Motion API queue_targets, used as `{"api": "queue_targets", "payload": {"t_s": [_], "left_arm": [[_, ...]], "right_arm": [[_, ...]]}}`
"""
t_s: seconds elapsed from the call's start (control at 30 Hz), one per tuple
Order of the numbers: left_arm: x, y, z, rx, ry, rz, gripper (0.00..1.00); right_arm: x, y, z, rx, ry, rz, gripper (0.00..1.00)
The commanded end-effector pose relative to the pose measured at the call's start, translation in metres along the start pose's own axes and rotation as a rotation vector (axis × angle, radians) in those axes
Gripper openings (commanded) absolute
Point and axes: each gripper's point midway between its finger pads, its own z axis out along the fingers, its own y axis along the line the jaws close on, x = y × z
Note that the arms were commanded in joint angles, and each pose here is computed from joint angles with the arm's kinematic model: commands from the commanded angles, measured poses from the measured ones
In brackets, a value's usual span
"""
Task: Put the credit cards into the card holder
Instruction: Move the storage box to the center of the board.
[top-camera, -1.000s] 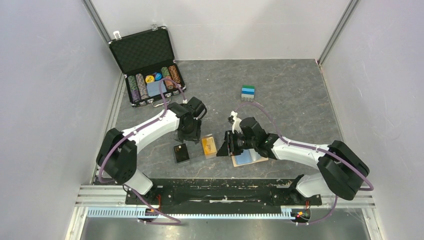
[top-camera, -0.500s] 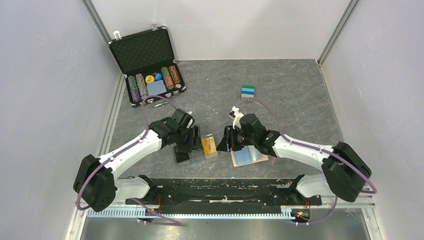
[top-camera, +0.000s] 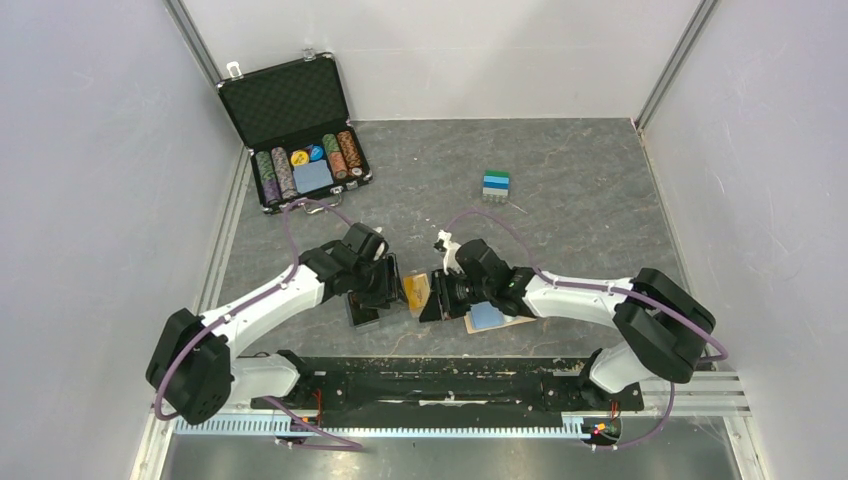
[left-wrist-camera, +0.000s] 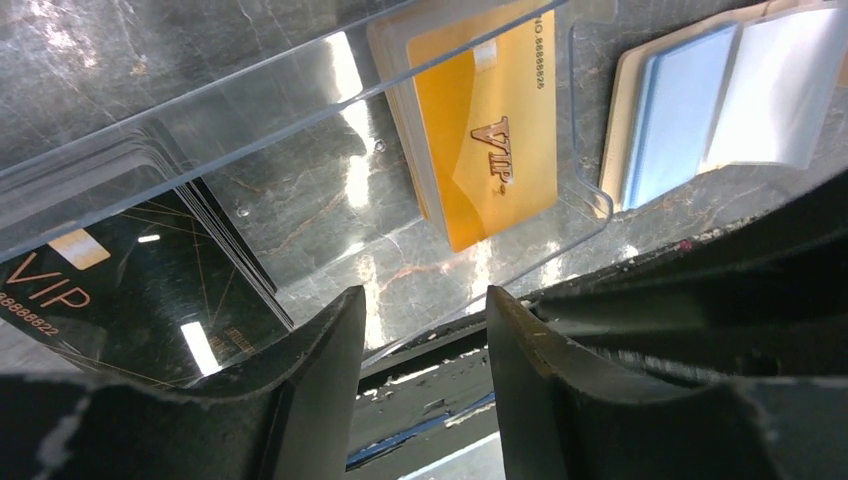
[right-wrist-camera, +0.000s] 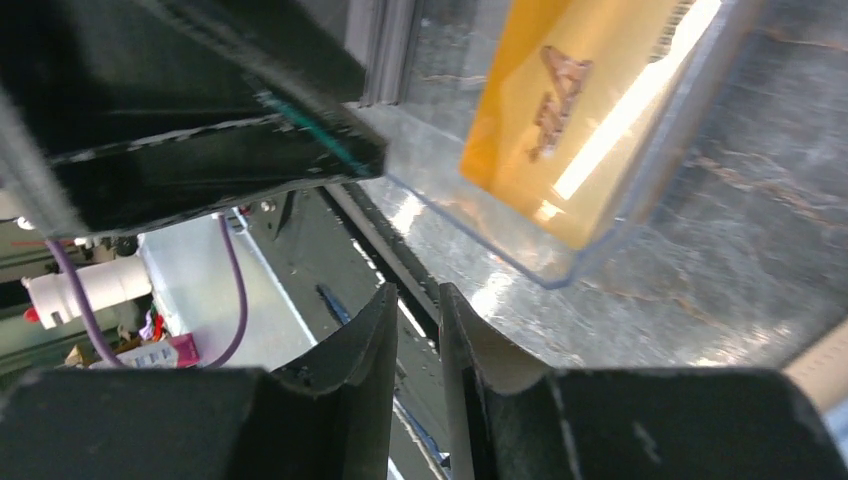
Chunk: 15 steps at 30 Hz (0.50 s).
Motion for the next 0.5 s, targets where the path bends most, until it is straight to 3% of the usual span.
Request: {"api": "queue_targets", "payload": {"t_s": [0.0, 0.13, 0.37, 0.47], "left_arm": [[-0.009, 0.001, 0.005, -0.02, -0.029, -0.014, 0.53], [-0.012, 0.01, 0.007, -0.082, -0.024, 0.015, 0.51], [-0.036, 0.031, 0.007, -0.26, -0.039, 0.125, 0.48], [-0.043, 0.032, 0.015, -0.285, -0.026, 0.16, 0.47]], "right_arm": [[-0.015, 0.045, -0.002, -0.152, -0.056, -0.032, 0.24], [-0.017, 0.039, -0.008, -0.112, -0.087, -0.038, 0.27], [-0.046, 0.003, -0.036, 0.089, -0.218, -0.058, 0.44], [-0.048, -0.018, -0.039, 0.153, -0.21, -0.05, 0.48]]}}
